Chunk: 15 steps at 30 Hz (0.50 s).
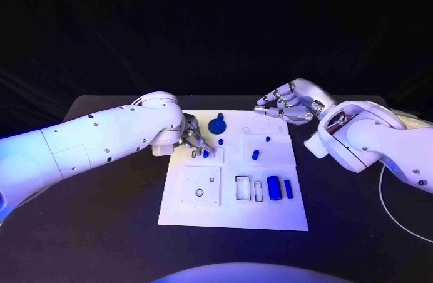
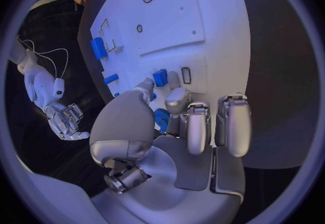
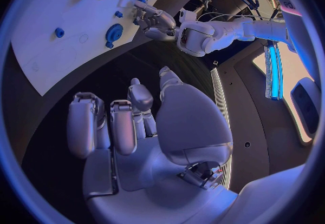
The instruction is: Assemble the parts on the task board
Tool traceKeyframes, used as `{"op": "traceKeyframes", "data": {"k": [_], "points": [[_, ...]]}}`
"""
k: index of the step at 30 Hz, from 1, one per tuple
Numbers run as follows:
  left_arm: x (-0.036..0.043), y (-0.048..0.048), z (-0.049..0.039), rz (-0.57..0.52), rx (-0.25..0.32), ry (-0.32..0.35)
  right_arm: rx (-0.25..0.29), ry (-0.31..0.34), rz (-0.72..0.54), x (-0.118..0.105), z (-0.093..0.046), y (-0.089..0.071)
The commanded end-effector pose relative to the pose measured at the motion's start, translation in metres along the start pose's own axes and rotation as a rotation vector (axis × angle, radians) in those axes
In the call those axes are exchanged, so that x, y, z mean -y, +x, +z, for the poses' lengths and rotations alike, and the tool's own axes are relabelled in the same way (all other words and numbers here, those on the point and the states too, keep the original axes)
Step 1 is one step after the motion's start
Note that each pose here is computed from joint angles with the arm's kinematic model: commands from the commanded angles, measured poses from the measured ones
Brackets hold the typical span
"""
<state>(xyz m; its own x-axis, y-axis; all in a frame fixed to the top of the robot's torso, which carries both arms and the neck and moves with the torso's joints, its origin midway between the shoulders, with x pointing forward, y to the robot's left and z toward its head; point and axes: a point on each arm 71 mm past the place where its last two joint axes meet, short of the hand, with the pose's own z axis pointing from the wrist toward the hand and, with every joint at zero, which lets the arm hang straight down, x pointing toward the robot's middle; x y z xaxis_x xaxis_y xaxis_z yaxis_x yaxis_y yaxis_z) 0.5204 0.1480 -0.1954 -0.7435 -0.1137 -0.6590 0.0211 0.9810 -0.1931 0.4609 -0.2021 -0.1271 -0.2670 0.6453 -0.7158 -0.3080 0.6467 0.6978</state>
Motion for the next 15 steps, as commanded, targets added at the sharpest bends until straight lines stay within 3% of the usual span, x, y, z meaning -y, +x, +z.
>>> {"op": "traceKeyframes", "data": {"k": [1, 5, 10, 15], "points": [[-0.0043, -0.0036, -0.0068, -0.005, 0.015, -0.071, -0.012, -0.013, -0.014, 0.000, 0.000, 0.001], [-0.0037, -0.0173, -0.0209, -0.027, 0.047, -0.045, -0.012, -0.009, -0.015, 0.001, 0.000, 0.001], [-0.0089, -0.0453, -0.0384, -0.023, 0.062, -0.044, -0.013, -0.005, -0.016, 0.002, 0.001, 0.001], [-0.0208, -0.0751, -0.0423, -0.017, 0.062, -0.087, -0.014, -0.001, -0.018, 0.003, 0.002, 0.002]]}}
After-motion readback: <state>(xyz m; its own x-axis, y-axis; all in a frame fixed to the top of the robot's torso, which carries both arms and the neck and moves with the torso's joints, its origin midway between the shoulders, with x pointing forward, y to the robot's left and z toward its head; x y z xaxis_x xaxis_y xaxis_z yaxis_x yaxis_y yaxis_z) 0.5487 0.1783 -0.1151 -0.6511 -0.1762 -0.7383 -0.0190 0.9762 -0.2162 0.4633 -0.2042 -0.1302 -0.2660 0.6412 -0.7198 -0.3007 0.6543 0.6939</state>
